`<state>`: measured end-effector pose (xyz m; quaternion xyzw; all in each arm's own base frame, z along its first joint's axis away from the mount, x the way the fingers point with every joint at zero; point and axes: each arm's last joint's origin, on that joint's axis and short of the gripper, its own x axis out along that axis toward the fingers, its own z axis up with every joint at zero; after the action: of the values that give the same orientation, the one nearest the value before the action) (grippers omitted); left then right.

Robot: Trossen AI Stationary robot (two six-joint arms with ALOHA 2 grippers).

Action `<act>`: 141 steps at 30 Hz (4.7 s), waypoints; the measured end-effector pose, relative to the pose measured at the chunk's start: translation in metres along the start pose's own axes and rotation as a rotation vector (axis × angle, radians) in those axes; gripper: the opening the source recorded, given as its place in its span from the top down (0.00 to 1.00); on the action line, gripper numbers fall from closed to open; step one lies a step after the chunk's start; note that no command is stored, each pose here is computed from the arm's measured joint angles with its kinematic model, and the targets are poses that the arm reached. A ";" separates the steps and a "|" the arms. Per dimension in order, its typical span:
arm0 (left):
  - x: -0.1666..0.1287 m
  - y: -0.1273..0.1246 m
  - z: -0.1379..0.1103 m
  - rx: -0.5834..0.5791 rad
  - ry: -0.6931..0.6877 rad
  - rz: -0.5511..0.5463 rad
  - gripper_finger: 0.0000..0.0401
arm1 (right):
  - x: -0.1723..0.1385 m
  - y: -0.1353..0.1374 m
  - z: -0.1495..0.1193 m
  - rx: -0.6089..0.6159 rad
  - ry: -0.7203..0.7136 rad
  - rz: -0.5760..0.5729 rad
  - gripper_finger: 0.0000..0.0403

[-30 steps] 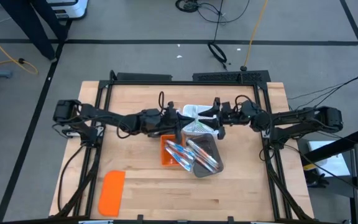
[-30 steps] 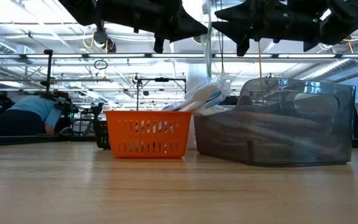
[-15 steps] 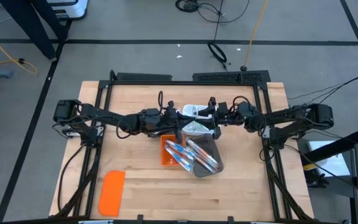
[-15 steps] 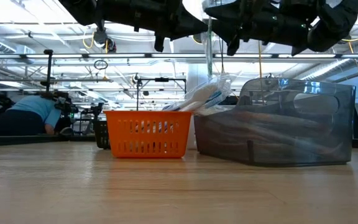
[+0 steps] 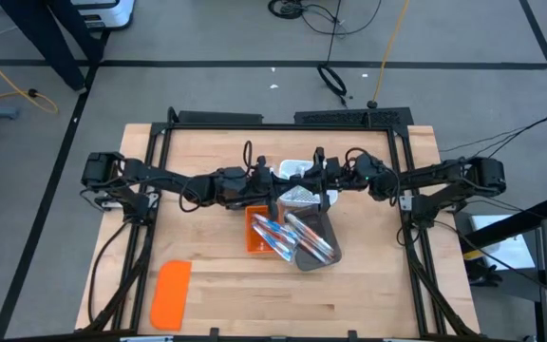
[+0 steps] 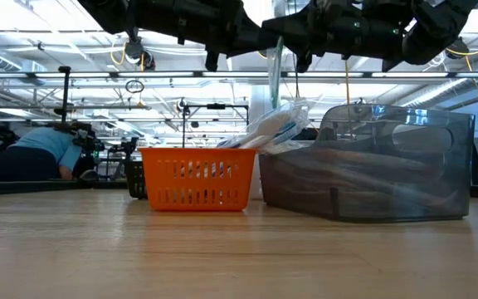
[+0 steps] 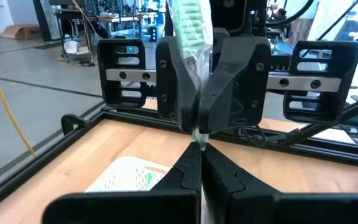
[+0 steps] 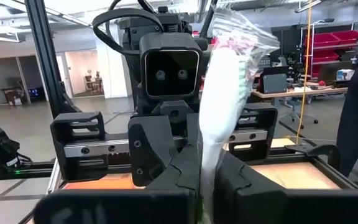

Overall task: Pick & Place Toothbrushes
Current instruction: Put the green toothbrush into the white bin, then return to Home Position

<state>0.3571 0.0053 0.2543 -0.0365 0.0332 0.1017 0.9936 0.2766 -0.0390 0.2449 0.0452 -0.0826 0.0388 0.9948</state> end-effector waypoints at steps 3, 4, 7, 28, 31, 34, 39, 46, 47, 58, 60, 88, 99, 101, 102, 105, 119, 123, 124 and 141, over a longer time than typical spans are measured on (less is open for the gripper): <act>0.000 0.000 0.000 0.000 0.001 0.003 0.99 | 0.000 0.000 -0.001 -0.004 0.006 -0.001 0.99; 0.000 0.000 0.000 0.000 0.000 0.004 0.99 | 0.000 0.000 -0.001 -0.004 0.007 -0.001 0.99; 0.000 0.000 0.000 0.000 0.001 0.009 0.96 | 0.000 0.000 -0.001 -0.003 0.014 0.003 0.99; -0.030 0.012 0.015 0.173 0.181 0.259 0.54 | -0.020 -0.020 0.009 0.024 0.149 -0.103 0.99; -0.042 0.014 0.019 0.181 0.240 0.262 0.53 | -0.027 -0.022 0.009 0.042 0.213 -0.131 0.99; -0.050 0.016 0.021 0.173 0.273 0.265 0.53 | -0.033 -0.025 0.008 0.059 0.266 -0.161 0.99; -0.052 0.016 0.021 0.154 0.285 0.268 0.53 | -0.038 -0.035 0.004 0.083 0.320 -0.208 0.99; -0.050 0.016 0.018 0.151 0.296 0.269 0.53 | -0.047 -0.047 -0.003 0.108 0.401 -0.271 0.99; -0.050 0.016 0.019 0.149 0.290 0.269 0.53 | -0.048 -0.048 -0.004 0.115 0.417 -0.278 0.99; -0.050 0.016 0.019 0.145 0.290 0.269 0.53 | -0.053 -0.047 -0.014 0.153 0.527 -0.295 0.99; -0.050 0.016 0.019 0.144 0.290 0.268 0.53 | -0.053 -0.048 -0.015 0.154 0.534 -0.295 0.97; -0.089 0.033 0.016 0.100 0.479 0.384 0.53 | -0.067 -0.036 -0.019 0.198 0.641 -0.192 0.59; -0.200 0.056 -0.010 -0.024 0.175 0.397 0.53 | -0.133 0.016 -0.033 0.167 0.255 0.016 0.62; -0.214 0.059 -0.023 -0.047 0.137 0.388 0.53 | -0.144 0.022 -0.039 0.146 0.159 0.058 0.62; -0.219 0.059 -0.030 -0.051 0.130 0.382 0.53 | -0.150 0.025 -0.044 0.136 0.121 0.075 0.61; -0.231 0.062 -0.047 -0.069 0.087 0.364 0.53 | -0.157 0.031 -0.032 0.092 -0.020 0.114 0.61; -0.243 0.065 -0.101 -0.051 -0.003 0.286 0.53 | -0.160 0.033 -0.038 0.093 0.048 0.119 0.61; -0.242 0.065 -0.101 -0.009 0.007 0.290 0.53 | -0.160 0.033 -0.039 0.105 0.059 0.118 0.62; -0.242 0.065 -0.102 -0.004 0.017 0.290 0.53 | -0.160 0.033 -0.039 0.104 0.058 0.119 0.62; -0.242 0.065 -0.099 -0.023 -0.009 0.284 0.53 | -0.183 0.043 -0.023 0.060 -0.077 0.160 0.61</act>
<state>0.1017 0.0122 0.1690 -0.0425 0.0321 0.2418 0.9689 0.0970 -0.0067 0.1949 0.0697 -0.1232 0.1187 0.9828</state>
